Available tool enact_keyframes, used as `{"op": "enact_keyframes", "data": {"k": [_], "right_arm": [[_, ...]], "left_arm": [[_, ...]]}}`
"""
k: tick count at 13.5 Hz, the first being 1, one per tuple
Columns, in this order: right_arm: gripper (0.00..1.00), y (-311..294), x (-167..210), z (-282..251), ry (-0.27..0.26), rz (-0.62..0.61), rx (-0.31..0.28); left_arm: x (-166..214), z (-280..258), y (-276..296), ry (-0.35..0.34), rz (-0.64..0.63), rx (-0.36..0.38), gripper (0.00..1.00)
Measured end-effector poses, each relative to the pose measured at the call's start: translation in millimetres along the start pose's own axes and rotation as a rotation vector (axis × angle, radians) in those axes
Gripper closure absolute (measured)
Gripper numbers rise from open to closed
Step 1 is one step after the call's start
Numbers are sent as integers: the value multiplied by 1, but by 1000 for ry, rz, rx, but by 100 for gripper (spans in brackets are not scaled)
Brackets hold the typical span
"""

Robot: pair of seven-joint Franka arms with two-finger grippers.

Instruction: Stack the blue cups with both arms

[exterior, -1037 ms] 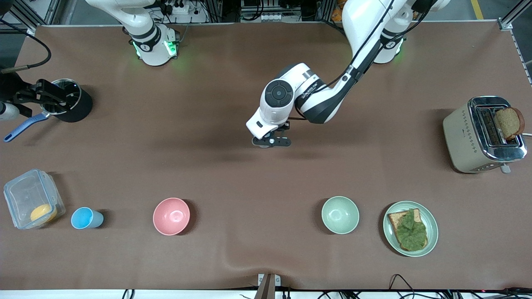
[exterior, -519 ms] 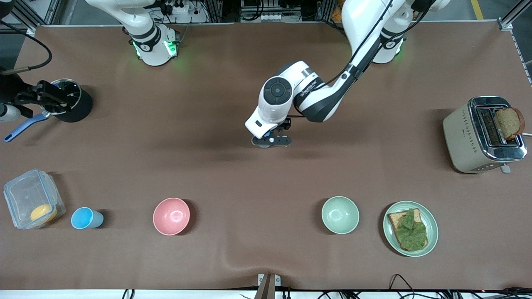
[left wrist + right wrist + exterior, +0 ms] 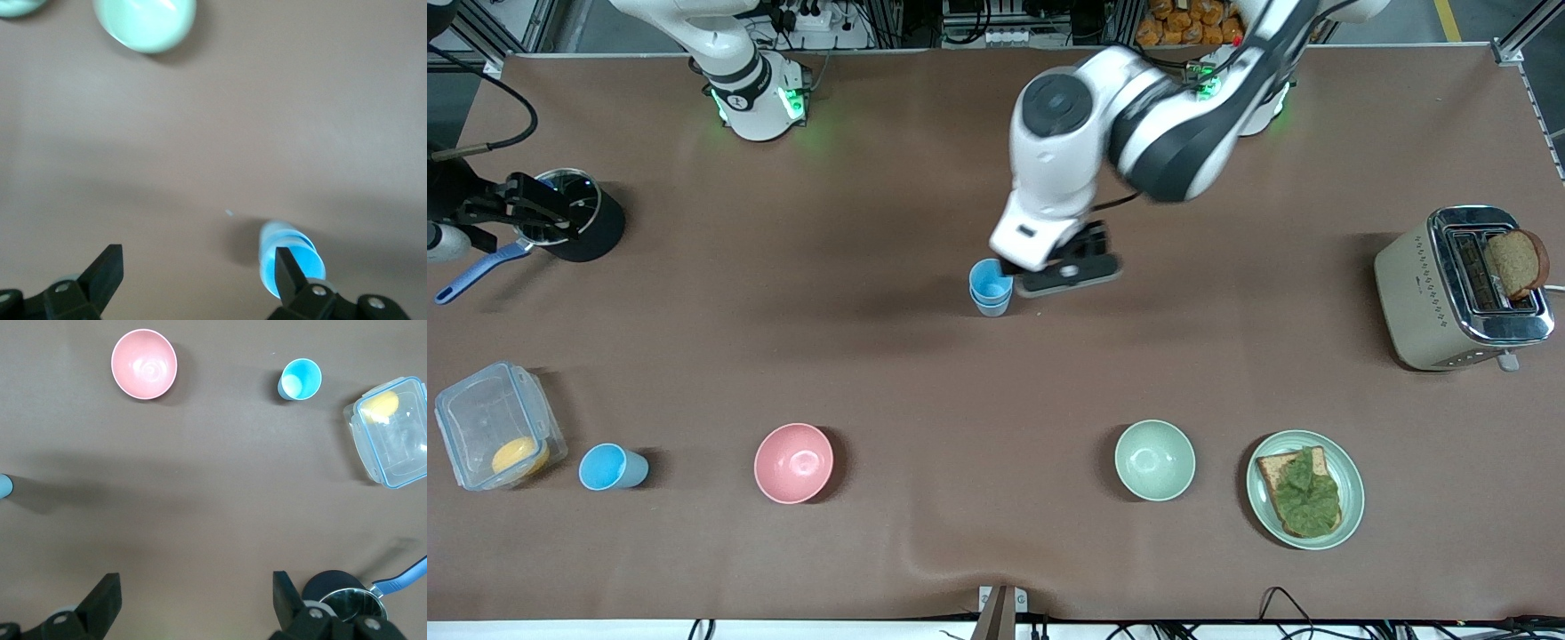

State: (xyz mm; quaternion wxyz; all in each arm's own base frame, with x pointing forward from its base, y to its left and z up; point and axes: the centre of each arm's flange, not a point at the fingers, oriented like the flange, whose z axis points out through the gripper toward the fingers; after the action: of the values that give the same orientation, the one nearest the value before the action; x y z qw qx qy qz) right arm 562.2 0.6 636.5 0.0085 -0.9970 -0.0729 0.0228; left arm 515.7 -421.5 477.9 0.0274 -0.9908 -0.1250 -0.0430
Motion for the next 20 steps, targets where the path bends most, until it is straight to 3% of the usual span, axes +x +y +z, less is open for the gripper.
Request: {"op": "enact_keyframes", "data": {"k": [3,6,9,14,20], "right_arm": [[0,1,0,0,0,1,0],[0,1,0,0,0,2,0],[0,1,0,1,-2,2,0],[0,1,1,3,-6,2,1],[0,0,1,3,-6,0,1]], "left_arm": [[48,-40,-62,25,-53,14,0],[81,-56,-106,21,-23,37,0],[97,-57,-134,-4,-18,67,0],[134,-63,-189,-49,15,19,0],[163,-68,-240,-55,154,17,0]]}}
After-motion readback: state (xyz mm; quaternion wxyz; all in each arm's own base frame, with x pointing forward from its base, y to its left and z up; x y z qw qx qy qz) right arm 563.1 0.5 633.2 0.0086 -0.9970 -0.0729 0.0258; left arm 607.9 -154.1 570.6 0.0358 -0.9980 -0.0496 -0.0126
